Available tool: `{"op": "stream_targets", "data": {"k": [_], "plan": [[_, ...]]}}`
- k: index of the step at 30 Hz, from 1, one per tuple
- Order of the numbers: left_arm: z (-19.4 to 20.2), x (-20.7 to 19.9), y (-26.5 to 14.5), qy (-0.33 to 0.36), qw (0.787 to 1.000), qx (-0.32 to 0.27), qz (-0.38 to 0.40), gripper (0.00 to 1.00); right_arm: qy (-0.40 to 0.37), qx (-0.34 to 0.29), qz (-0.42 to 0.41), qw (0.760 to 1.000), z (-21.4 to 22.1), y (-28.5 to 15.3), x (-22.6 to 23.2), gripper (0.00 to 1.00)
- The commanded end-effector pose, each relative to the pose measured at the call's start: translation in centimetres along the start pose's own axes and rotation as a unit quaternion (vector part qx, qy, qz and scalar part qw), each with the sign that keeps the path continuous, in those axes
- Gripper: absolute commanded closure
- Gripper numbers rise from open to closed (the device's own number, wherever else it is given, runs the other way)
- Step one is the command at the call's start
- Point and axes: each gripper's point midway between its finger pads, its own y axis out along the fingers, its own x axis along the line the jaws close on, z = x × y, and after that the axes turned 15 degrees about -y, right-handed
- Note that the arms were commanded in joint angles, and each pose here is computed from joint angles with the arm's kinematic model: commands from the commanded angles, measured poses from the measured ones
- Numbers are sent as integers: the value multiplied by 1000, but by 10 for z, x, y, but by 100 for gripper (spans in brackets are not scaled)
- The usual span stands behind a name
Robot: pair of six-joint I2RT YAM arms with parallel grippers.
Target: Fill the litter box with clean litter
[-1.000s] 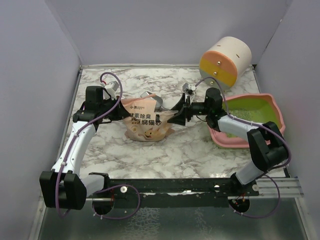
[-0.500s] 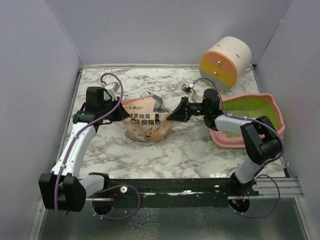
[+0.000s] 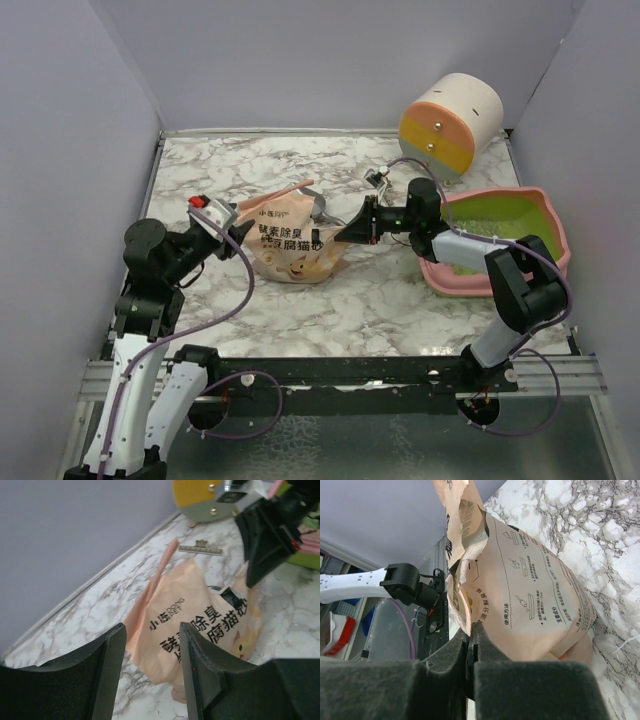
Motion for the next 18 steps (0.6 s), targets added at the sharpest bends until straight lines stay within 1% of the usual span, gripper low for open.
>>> {"op": "stream_targets", "data": {"k": [1, 3, 9, 13, 15, 17, 18], "plan": [[24, -54, 6, 115, 975, 22, 187, 49, -20, -16, -1, 1000, -28, -2, 7, 99], [37, -63, 10, 122, 968, 42, 215, 46, -17, -13, 1, 1000, -28, -2, 6, 99], [75, -78, 26, 154, 950, 85, 259, 45, -14, -12, 8, 1000, -31, -3, 7, 99], [101, -81, 42, 189, 940, 128, 255, 42, -14, -14, 6, 1000, -33, -4, 10, 99], [111, -78, 52, 221, 934, 143, 240, 36, -14, -15, 5, 1000, -34, -5, 12, 99], [112, -75, 61, 246, 931, 141, 230, 29, -15, -13, 2, 1000, -34, -5, 14, 99], [110, -76, 65, 252, 931, 134, 229, 28, -15, -13, 1, 1000, -33, -5, 14, 99]]}}
